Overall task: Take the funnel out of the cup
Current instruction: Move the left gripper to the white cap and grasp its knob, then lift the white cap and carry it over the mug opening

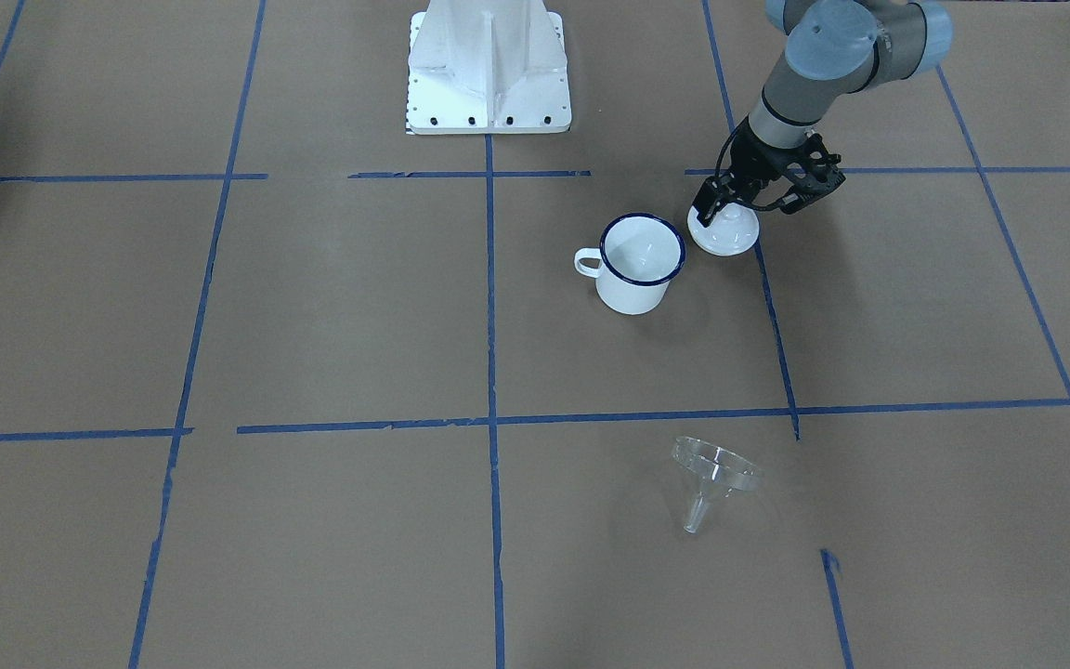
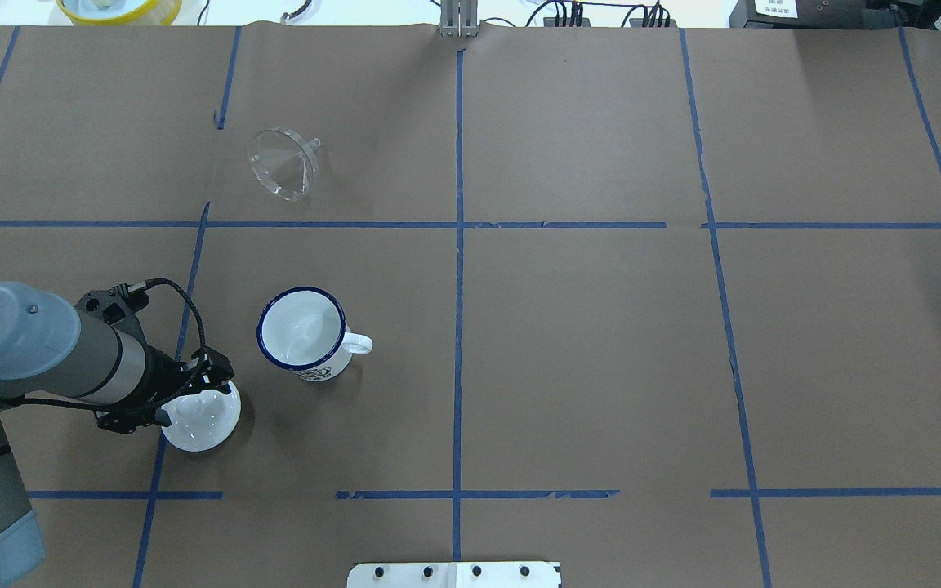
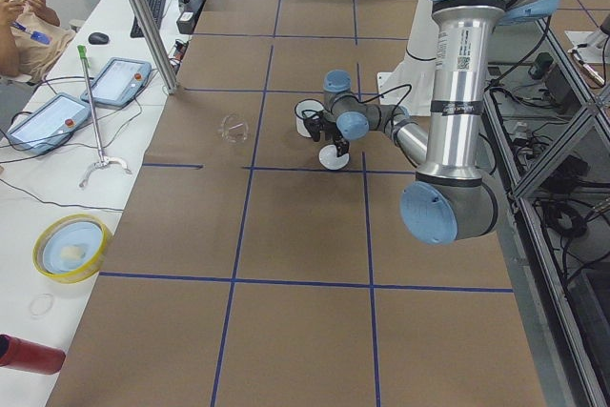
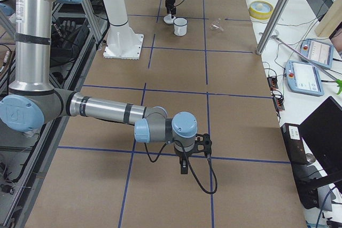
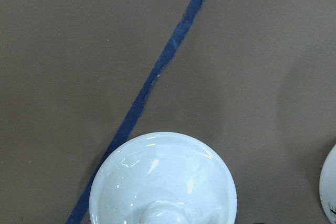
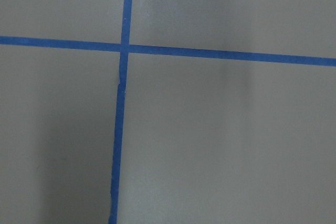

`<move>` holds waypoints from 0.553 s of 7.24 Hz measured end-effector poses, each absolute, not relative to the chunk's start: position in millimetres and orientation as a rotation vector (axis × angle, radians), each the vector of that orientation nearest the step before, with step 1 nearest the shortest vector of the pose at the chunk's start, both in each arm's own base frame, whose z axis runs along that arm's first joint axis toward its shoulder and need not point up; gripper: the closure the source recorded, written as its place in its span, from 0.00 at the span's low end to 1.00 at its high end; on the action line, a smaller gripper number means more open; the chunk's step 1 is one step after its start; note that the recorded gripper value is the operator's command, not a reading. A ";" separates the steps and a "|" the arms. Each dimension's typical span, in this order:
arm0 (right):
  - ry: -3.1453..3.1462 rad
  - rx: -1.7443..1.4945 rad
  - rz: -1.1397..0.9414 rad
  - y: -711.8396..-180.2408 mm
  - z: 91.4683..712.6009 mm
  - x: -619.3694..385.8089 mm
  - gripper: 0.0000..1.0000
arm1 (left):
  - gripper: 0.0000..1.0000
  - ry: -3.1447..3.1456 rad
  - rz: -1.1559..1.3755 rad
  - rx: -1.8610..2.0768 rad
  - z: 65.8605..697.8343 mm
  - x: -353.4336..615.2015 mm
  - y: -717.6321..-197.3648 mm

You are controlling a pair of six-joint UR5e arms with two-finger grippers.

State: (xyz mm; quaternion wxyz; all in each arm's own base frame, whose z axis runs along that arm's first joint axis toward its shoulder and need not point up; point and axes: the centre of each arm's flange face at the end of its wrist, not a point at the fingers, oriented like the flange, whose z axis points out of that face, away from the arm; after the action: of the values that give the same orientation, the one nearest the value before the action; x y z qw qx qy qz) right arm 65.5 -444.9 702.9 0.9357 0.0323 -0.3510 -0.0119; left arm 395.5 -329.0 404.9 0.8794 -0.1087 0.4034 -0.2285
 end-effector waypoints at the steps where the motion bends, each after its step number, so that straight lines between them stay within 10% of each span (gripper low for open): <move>1: -0.718 0.066 -0.024 -444.9 702.9 65.5 0.00 | 0.17 0.839 -0.477 -0.227 406.0 395.2 -328.8; 2: -0.717 0.066 -0.024 -445.0 702.9 65.6 0.00 | 0.27 0.837 -0.477 -0.227 406.8 395.0 -328.6; 4: -0.718 0.066 -0.024 -444.9 702.9 65.5 0.00 | 0.76 0.835 -0.477 -0.228 407.5 394.9 -328.3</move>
State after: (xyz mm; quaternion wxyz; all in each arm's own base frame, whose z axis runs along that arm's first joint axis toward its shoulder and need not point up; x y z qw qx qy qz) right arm 65.5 -444.9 702.9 0.9357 0.0323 -0.3511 -0.0119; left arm 394.9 -328.3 407.5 0.8803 -0.1093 0.4008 -0.2291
